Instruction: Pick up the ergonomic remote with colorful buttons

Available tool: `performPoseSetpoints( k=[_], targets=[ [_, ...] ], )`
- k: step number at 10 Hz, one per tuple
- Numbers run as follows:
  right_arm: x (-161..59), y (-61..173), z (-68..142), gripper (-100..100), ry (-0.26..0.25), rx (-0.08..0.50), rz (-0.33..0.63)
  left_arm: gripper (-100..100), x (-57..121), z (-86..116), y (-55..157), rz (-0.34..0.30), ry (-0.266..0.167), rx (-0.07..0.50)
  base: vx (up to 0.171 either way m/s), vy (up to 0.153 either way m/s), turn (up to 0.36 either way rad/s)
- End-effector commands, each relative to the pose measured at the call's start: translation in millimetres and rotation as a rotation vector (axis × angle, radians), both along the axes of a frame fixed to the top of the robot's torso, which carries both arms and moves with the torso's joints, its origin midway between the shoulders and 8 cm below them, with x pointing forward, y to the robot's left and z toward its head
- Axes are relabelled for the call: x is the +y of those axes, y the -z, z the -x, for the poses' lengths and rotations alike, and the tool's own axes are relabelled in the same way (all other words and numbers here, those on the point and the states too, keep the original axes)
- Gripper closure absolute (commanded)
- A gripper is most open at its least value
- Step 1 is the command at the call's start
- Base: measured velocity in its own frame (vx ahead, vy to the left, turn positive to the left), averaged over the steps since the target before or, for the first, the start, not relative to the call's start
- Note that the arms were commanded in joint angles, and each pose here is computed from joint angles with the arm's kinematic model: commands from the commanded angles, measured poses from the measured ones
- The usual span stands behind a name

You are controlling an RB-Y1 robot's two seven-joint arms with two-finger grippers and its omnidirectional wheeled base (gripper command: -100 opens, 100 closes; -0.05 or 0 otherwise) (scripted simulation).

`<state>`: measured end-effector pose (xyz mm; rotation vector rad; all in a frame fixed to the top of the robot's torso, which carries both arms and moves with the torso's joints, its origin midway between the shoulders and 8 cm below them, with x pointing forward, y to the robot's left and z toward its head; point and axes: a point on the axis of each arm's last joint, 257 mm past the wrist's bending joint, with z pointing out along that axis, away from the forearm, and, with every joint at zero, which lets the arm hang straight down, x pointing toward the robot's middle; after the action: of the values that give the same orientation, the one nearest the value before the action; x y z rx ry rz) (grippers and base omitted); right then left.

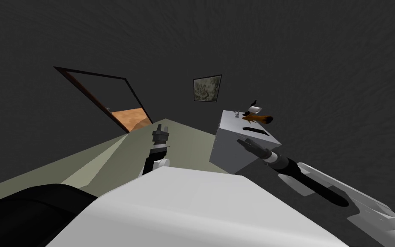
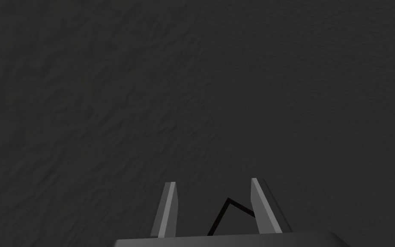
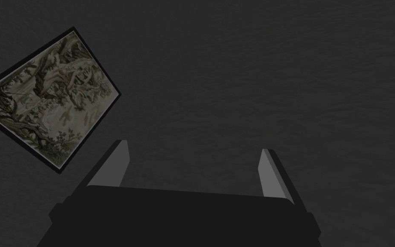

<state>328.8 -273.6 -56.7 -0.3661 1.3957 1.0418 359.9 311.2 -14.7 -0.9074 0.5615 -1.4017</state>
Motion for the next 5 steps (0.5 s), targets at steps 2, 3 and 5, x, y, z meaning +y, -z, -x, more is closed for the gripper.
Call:
performPoseSetpoints(
  k=[2,3,5],
  targets=[
    [-8,10,-1,-100,-0.026,0.019,0.093,0,0.0,0,0,0.000,0.000,0.000,-0.013,0.022,0.055],
    [-8,10,-1,-100,-0.034,0.021,0.107,0,0.0,0,0,0.000,0.000,0.000,-0.007,0.014,-0.006],
    [-17,19,-3,-100,-0.053,0.039,0.189,0,0.0,0,0,0.000,0.000,0.000,-0.012,0.027,0.052]
  ],
)
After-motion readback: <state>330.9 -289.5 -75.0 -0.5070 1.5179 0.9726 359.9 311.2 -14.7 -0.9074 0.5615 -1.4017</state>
